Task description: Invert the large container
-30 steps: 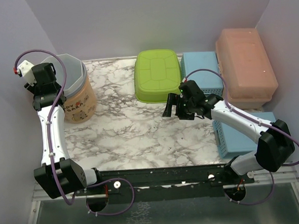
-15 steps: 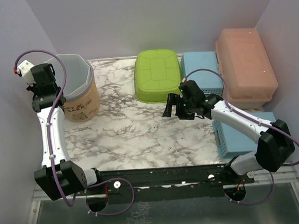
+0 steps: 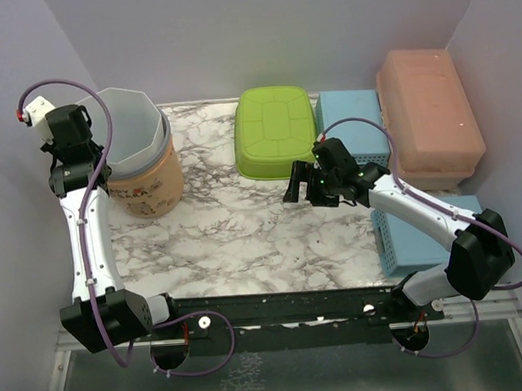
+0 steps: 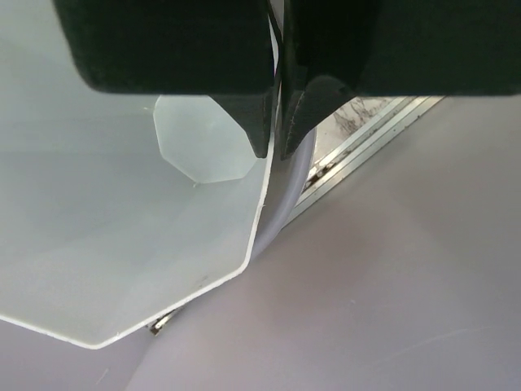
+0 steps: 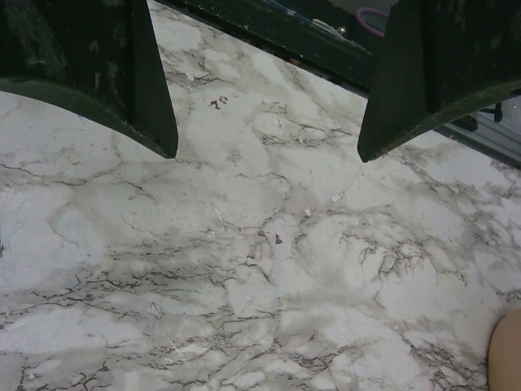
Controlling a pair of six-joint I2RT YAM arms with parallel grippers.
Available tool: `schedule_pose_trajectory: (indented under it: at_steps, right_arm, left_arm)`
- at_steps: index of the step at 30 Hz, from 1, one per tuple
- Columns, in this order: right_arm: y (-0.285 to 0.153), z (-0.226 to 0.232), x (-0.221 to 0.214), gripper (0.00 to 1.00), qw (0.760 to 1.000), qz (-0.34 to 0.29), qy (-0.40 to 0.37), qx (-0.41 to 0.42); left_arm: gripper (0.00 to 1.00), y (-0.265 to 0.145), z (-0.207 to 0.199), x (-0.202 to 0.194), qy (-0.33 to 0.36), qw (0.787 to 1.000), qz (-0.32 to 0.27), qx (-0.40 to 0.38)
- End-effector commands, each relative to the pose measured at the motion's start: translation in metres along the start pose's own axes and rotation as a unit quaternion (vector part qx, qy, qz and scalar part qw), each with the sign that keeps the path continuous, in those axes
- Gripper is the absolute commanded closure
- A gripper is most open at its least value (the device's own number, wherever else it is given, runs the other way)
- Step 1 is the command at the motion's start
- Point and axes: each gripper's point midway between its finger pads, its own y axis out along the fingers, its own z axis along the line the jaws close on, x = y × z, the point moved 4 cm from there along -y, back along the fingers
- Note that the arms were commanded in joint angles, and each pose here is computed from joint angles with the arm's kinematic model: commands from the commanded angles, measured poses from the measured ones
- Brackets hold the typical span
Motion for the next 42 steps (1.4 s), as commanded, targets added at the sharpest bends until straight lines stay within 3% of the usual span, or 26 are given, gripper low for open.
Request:
schedule_pose_trajectory:
  at_steps: [1, 17, 31, 42]
  right_arm:
    - [-0.007, 0.009, 0.005, 0.04, 1.0, -0.008, -0.007, 0.018]
    - [-0.022, 0.023, 0.016, 0.04, 0.995, -0.062, -0.01, 0.076]
    - [-0.029, 0.024, 0.019, 0.04, 0.994, -0.071, -0.019, 0.077]
    - [-0.026, 0.022, 0.015, 0.04, 0.995, -0.068, -0.017, 0.076]
  left_arm:
    - [1.0, -0.03, -0.012, 0.046, -0.045, 0.996, -0.058, -0.052]
    - [1.0, -0.098, -0.022, 0.121, -0.113, 0.975, -0.137, -0.133]
    - [1.0, -0.152, -0.038, 0.168, -0.201, 0.934, -0.181, -0.233]
    - [1.0, -0.192, -0.032, 0.197, -0.226, 0.908, -0.228, -0.269]
